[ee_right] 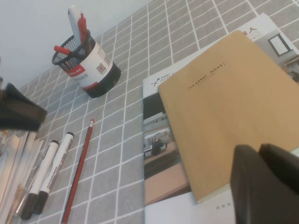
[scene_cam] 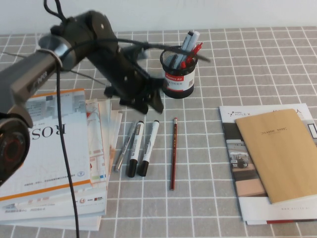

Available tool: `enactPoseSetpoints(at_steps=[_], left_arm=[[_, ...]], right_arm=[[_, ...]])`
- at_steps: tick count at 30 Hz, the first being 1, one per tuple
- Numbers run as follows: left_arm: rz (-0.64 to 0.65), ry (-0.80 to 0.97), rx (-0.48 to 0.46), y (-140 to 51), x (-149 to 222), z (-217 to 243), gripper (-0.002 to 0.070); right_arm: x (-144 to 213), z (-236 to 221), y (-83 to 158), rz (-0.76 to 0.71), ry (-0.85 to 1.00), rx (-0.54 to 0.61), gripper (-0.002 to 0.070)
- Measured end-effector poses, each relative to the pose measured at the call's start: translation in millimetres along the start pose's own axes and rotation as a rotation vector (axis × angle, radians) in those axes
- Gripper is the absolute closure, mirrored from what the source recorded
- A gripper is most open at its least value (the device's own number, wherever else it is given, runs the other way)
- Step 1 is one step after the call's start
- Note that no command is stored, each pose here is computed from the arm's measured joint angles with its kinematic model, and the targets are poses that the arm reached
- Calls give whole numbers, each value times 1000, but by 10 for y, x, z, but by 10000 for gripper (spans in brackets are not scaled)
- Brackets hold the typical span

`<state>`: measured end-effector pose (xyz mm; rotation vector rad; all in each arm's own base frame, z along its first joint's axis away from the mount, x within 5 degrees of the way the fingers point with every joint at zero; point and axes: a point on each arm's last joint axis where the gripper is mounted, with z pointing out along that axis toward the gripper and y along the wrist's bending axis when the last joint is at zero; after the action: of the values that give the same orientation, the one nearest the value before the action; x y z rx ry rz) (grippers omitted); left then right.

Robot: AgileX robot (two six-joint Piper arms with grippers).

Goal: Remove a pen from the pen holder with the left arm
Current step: 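Take a marker out of the pen holder and lay it on the table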

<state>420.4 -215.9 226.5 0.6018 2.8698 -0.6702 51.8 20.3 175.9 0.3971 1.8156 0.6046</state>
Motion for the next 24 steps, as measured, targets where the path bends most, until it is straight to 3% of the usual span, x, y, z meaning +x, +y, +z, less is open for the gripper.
enactPoseSetpoints(at_steps=[2,7,9,16,19,24], left_arm=[[25,-55,0,-78,-64,-176,405],[134,-232,3,-396,-80,-902,611],[183,-290,-11,-517,-7,-1209,645],[332,-429,-230,-898,453,-2035,673],[372,-420,-302,-1046,719,-2139,675],[394,-346,-334,-1200,1206,-2038,675]], right_arm=[[0,0,0,0,0,0,689],[0,0,0,0,0,0,689],[0,0,0,0,0,0,689],[0,0,0,0,0,0,689],[0,0,0,0,0,0,689],[0,0,0,0,0,0,689]])
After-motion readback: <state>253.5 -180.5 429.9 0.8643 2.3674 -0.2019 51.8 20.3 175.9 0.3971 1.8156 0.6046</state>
